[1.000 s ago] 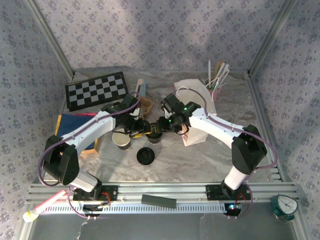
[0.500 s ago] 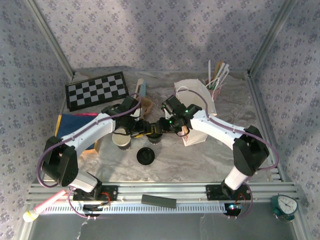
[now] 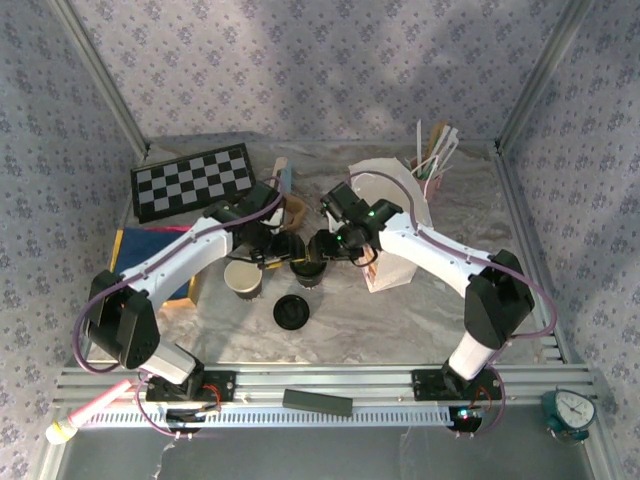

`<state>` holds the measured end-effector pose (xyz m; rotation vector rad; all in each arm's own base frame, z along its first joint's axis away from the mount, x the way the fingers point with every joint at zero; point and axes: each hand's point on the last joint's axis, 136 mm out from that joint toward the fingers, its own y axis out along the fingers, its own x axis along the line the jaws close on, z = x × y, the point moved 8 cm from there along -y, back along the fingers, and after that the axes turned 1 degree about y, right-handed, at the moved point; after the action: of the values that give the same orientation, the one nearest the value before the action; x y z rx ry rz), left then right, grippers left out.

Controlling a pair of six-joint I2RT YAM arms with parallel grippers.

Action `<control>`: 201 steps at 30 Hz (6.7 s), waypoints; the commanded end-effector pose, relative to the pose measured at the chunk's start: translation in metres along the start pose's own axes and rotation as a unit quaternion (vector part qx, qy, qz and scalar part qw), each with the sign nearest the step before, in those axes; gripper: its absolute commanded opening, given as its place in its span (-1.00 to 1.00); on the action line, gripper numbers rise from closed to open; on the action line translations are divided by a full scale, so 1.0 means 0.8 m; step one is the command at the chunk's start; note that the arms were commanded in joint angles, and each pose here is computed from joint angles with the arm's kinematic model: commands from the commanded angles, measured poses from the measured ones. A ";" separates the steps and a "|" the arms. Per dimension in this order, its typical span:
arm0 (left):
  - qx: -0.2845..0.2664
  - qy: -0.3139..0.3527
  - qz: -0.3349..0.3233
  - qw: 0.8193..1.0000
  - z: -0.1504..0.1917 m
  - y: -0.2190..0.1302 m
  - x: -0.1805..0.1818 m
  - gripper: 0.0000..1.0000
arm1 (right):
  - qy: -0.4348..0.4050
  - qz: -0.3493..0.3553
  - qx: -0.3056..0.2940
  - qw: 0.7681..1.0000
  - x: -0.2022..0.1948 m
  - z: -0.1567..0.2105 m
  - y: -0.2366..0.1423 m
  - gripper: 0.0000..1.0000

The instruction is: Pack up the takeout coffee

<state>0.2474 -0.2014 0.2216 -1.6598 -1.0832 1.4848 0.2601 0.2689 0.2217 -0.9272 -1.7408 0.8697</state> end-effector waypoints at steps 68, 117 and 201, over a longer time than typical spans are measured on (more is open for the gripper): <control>-0.022 0.008 -0.096 0.995 -0.128 0.013 0.132 -0.71 | -0.021 0.037 -0.075 0.996 0.033 -0.048 -0.061 1.00; -0.114 -0.135 0.234 0.956 -0.115 -0.011 0.138 -1.00 | -0.033 0.007 -0.103 0.994 0.060 -0.059 -0.066 0.99; -0.217 -0.001 0.305 0.927 -0.058 -0.149 0.044 -1.00 | 0.016 -0.156 -0.093 0.983 0.063 -0.143 -0.039 -0.52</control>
<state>0.2781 -0.1104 0.2921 -2.3712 -1.0367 1.7535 0.3535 0.3172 0.2918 -0.7860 -1.8782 0.5202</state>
